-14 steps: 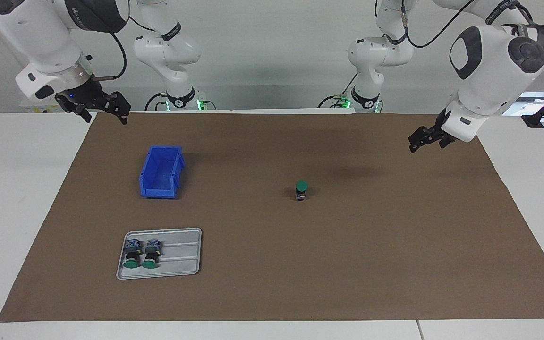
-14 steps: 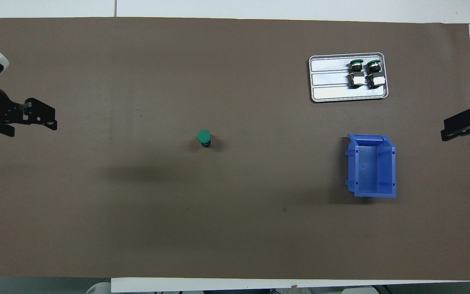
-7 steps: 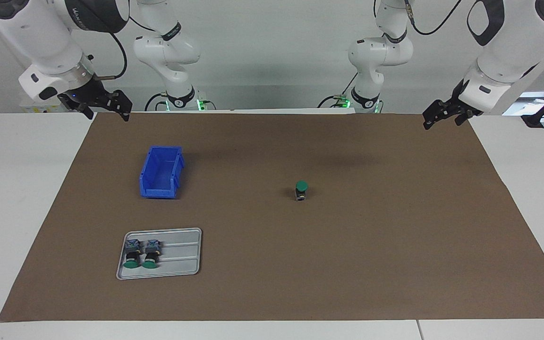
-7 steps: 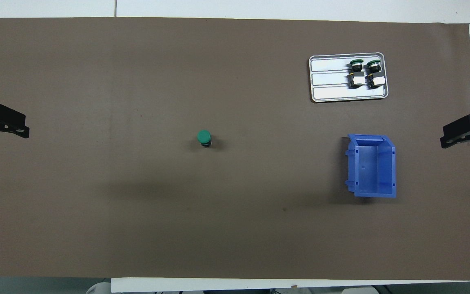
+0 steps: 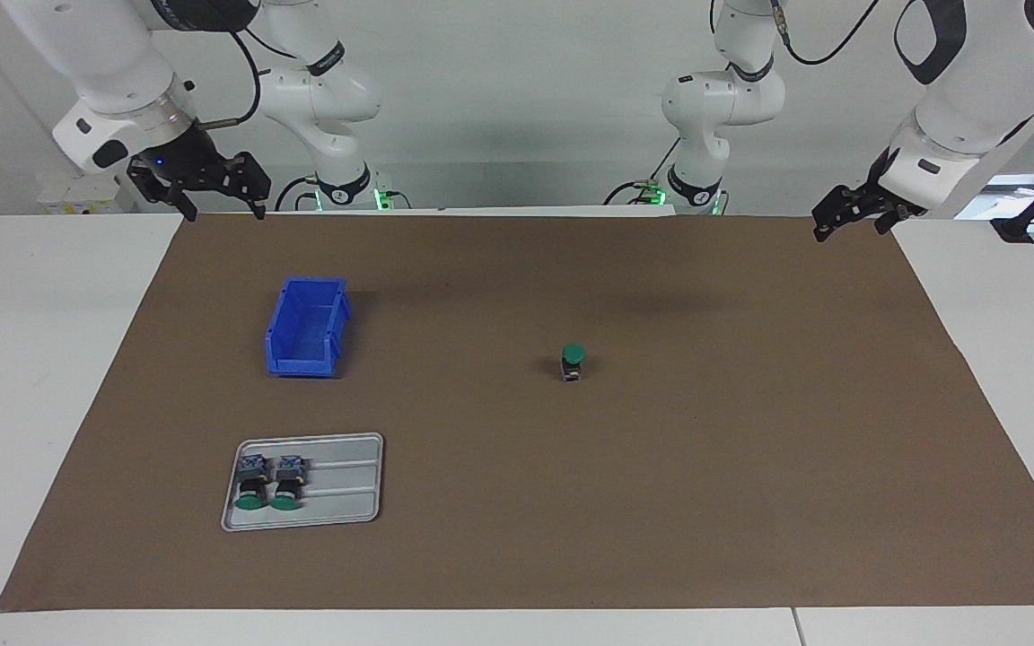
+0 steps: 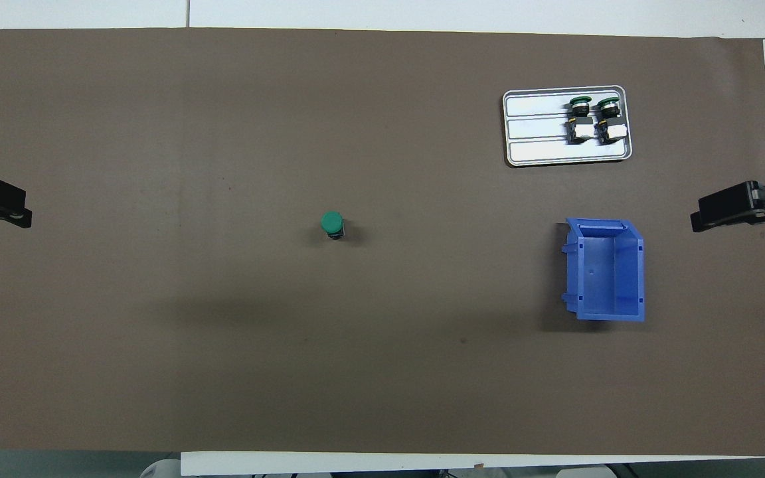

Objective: Place and press button with both arms
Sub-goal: 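Reach the right gripper to the green button and grasp it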

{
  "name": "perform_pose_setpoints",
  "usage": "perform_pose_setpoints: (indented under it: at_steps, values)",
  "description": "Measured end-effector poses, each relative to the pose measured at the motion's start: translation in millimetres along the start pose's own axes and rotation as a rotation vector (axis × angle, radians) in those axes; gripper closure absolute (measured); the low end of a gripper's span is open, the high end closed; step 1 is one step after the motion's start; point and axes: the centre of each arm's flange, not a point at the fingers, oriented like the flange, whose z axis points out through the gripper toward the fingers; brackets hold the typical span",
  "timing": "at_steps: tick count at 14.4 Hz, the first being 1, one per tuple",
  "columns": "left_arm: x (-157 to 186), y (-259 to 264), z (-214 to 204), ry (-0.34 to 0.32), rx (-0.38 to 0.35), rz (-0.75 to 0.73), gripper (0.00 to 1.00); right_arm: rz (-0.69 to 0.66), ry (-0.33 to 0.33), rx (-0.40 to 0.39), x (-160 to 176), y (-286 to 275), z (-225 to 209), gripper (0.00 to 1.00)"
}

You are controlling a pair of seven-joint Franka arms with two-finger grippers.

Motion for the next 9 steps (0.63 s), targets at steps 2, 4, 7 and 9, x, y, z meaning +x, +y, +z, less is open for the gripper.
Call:
perform_pose_setpoints:
  at_steps: [2, 4, 7, 9]
  values:
    - [1.8, -5.5, -2.0, 0.016, -0.003, -0.008, 0.0, 0.021, 0.04, 0.021, 5.0, -77.7, 2.4, 0.0]
    - [2.1, -11.7, -2.9, 0.02, -0.004, -0.018, 0.0, 0.055, 0.07, 0.024, 3.5, -196.4, 17.0, 0.0]
    - [1.5, -9.8, -4.0, 0.023, -0.002, -0.014, 0.0, 0.097, 0.081, 0.023, 9.6, -329.8, 75.3, 0.0]
    - [1.2, -7.2, -4.2, 0.023, -0.001, -0.009, 0.0, 0.097, 0.107, 0.017, 20.5, -378.9, 118.0, 0.0]
